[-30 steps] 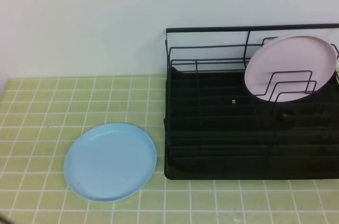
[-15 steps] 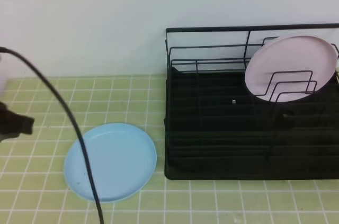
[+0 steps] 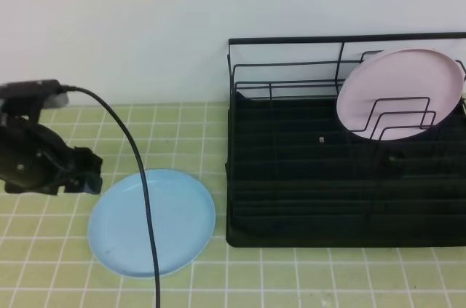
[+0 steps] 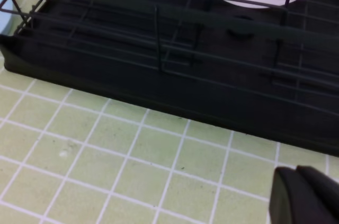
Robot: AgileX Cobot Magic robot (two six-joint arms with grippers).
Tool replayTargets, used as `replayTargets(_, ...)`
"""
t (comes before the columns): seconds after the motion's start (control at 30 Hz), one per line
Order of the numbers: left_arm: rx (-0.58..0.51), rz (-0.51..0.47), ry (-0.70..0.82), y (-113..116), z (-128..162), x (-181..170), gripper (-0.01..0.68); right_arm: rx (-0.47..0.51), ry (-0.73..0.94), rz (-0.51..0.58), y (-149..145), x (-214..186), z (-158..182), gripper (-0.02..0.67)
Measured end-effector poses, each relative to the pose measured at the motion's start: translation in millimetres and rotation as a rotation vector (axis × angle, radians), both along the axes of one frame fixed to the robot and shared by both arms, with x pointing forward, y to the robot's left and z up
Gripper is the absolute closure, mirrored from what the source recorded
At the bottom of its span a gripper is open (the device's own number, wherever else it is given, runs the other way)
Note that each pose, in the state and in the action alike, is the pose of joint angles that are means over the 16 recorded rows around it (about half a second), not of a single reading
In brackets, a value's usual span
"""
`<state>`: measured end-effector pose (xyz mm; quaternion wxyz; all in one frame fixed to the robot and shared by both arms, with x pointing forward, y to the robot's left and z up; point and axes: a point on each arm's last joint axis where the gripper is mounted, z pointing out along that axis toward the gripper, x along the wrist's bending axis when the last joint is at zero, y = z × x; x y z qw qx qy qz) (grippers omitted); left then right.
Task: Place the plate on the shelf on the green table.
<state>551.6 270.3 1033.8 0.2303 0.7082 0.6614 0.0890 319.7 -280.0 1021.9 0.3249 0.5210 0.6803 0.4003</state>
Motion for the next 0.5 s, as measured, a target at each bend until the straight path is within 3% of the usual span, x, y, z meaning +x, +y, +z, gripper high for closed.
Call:
replayTargets(0.17, -0.005, 0.025, 0.042, 0, -34, 20, 0.216, -0.003, -0.001, 0.001, 0, 0, 0, 0.649)
replayTargets(0.5, -0.045, 0.081, 0.112, -3, -85, 41, 0.264, -0.005, -0.003, 0.002, 0, 0, 0, 0.649)
